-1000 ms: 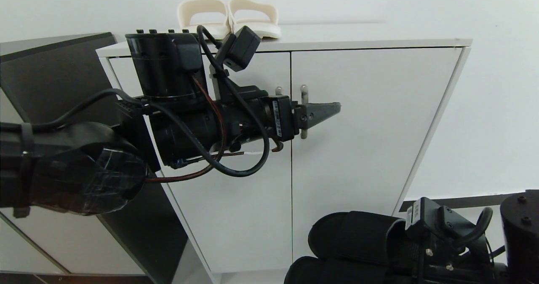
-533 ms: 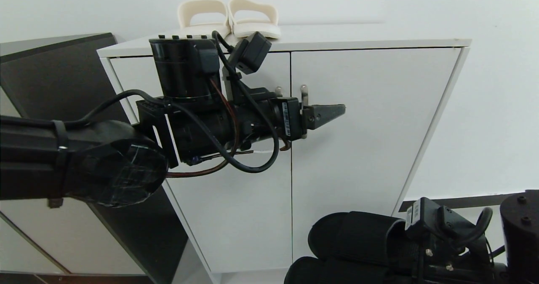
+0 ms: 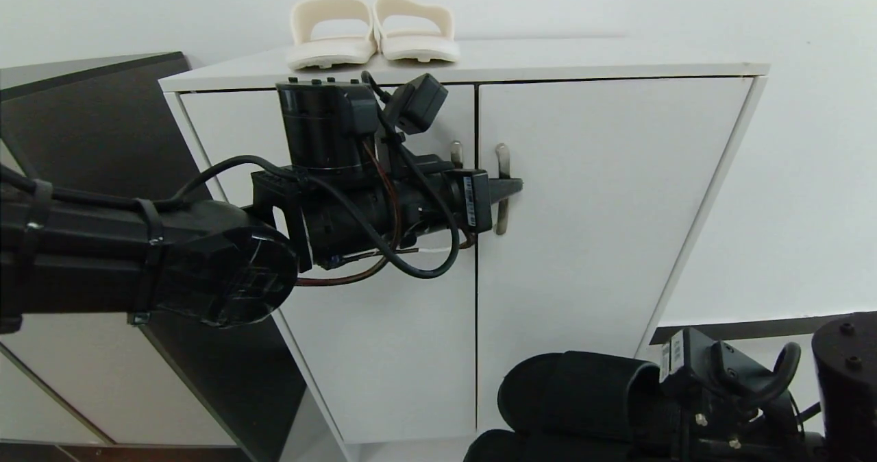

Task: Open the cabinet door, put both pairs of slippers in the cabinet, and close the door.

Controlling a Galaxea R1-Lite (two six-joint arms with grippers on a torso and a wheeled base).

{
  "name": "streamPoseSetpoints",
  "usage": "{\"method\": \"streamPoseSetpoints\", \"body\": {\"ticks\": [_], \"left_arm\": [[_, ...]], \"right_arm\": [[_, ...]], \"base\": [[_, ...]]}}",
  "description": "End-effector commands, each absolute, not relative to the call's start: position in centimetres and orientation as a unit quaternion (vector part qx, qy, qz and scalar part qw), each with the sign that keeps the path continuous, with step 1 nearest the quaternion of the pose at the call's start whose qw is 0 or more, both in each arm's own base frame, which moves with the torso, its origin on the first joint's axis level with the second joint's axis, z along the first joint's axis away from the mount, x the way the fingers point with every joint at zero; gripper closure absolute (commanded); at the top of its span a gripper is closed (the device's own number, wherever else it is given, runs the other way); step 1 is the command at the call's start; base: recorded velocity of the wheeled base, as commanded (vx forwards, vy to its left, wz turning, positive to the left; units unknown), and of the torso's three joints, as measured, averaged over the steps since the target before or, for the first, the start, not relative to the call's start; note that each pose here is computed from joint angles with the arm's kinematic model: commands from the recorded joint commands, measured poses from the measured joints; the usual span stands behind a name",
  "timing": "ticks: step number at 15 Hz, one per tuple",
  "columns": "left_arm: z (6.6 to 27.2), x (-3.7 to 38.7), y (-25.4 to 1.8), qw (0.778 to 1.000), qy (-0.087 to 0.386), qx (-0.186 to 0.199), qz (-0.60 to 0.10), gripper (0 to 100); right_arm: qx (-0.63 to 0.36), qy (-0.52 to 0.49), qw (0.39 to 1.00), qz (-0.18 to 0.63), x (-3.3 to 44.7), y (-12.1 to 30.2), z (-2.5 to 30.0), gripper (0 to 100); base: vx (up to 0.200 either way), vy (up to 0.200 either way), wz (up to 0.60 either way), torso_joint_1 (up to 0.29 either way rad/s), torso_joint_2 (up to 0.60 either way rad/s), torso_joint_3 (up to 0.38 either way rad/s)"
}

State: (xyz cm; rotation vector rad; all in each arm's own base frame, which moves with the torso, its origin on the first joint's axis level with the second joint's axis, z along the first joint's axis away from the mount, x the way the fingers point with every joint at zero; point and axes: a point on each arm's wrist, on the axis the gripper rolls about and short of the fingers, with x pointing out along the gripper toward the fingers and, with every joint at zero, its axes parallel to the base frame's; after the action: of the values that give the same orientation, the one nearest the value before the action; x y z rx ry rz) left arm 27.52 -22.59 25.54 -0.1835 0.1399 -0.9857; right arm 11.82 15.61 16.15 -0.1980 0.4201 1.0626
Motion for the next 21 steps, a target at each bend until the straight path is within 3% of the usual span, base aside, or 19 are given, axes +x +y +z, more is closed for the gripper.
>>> {"method": "streamPoseSetpoints", "body": {"ticks": [1, 7, 10, 13, 18, 21], "left_arm": [[25.9, 26.4, -22.6, 0.869, 0.064, -0.088, -0.483, 100], [25.9, 20.8, -21.8, 0.846, 0.075, -0.083, -0.521, 100], [25.5, 18.3, -20.5, 0.854, 0.066, -0.054, -0.513, 100], [25.7, 16.5, -18.7, 0.856, 0.055, -0.052, -0.511, 100], [26.1, 19.0, -18.7, 0.871, 0.060, -0.075, -0.481, 100], [27.0, 22.3, -19.4, 0.881, 0.061, -0.114, -0.454, 100]], "right_arm": [[-0.092, 0.203, 0.829, 0.512, 11.6, 15.3, 15.9, 100], [-0.082, 0.196, 0.802, 0.558, 10.6, 14.4, 15.9, 100], [-0.082, 0.198, 0.802, 0.558, 10.6, 14.4, 15.9, 100], [-0.083, 0.200, 0.802, 0.557, 10.6, 14.5, 15.8, 100], [-0.104, 0.204, 0.795, 0.562, 10.4, 14.4, 15.2, 100], [-0.105, 0.202, 0.795, 0.563, 10.4, 14.4, 15.2, 100]], "base": [[0.000, 0.000, 0.00, 0.000, 0.00, 0.000], [0.000, 0.000, 0.00, 0.000, 0.00, 0.000], [0.000, 0.000, 0.00, 0.000, 0.00, 0.000], [0.000, 0.000, 0.00, 0.000, 0.00, 0.000], [0.000, 0.000, 0.00, 0.000, 0.00, 0.000], [0.000, 0.000, 0.00, 0.000, 0.00, 0.000]]}}
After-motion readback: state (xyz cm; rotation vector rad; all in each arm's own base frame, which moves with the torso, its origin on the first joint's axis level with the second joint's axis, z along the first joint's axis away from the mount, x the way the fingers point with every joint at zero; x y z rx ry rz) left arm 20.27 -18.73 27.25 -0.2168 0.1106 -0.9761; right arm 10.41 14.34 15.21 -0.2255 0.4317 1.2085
